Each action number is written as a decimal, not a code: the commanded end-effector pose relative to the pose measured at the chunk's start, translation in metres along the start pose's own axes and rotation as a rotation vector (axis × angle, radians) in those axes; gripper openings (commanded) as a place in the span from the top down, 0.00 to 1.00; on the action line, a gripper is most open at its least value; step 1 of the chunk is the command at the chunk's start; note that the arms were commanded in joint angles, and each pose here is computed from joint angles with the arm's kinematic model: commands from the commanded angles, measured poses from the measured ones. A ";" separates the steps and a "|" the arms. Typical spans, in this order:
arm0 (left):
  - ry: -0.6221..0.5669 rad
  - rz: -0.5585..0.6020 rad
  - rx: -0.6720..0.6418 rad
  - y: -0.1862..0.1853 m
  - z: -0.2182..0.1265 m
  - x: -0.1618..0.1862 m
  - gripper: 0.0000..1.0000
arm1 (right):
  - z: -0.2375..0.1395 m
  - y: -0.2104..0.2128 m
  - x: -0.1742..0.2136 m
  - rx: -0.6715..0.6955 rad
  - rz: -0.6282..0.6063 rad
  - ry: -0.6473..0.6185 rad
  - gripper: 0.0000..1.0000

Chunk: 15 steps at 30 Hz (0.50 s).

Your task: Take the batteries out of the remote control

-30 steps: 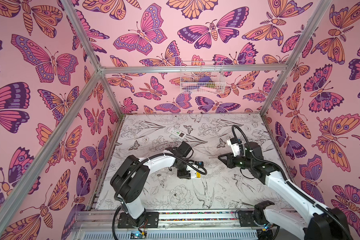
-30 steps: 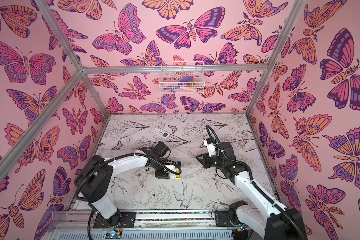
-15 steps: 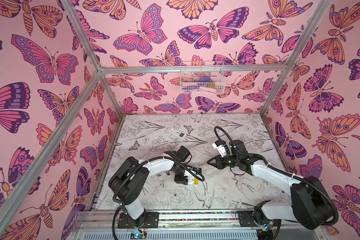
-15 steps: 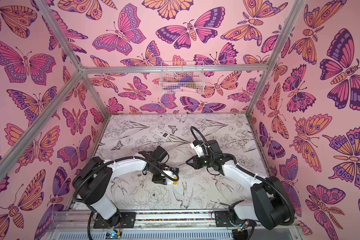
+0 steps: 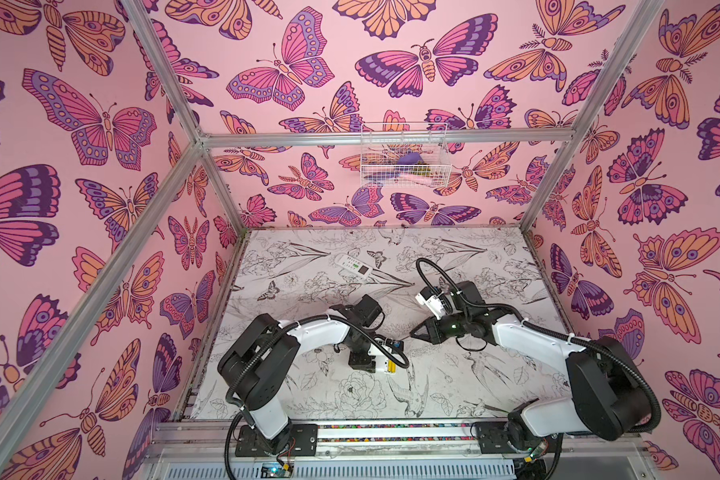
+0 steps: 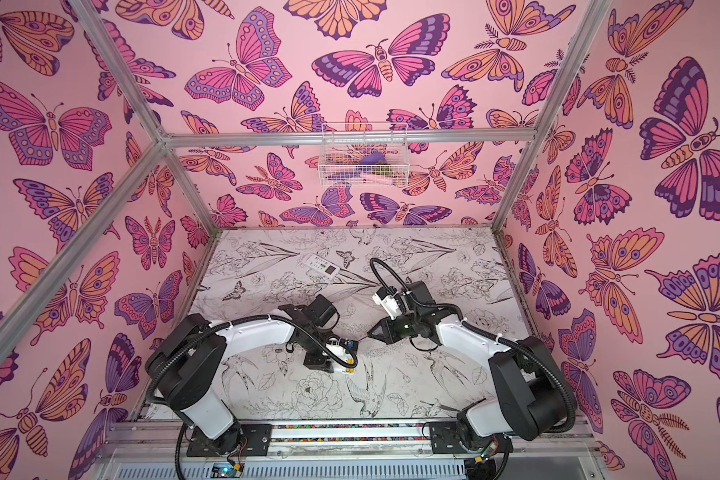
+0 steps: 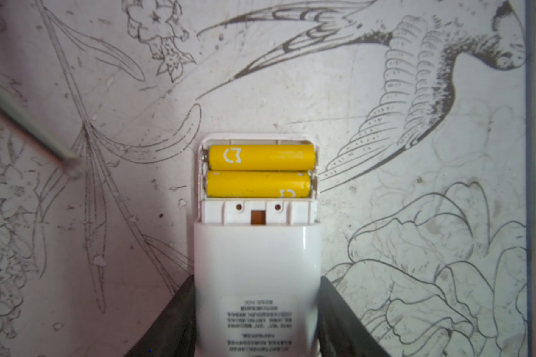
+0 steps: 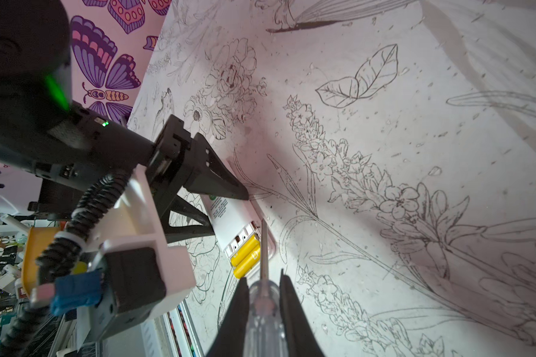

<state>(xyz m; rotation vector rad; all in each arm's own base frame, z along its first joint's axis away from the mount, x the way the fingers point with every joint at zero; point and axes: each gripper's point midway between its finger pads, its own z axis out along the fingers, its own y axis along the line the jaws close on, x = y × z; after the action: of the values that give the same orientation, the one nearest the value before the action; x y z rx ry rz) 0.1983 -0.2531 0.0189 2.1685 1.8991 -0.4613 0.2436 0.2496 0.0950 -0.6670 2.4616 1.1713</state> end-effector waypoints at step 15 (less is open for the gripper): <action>0.044 0.033 0.008 -0.007 0.006 0.010 0.63 | 0.012 0.012 0.005 -0.065 -0.042 0.059 1.00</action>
<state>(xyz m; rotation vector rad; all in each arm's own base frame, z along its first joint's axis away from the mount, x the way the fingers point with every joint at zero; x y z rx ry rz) 0.1984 -0.2527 0.0180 2.1908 1.8781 -0.4383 0.2346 0.2581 0.0873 -0.7235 2.4839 1.2134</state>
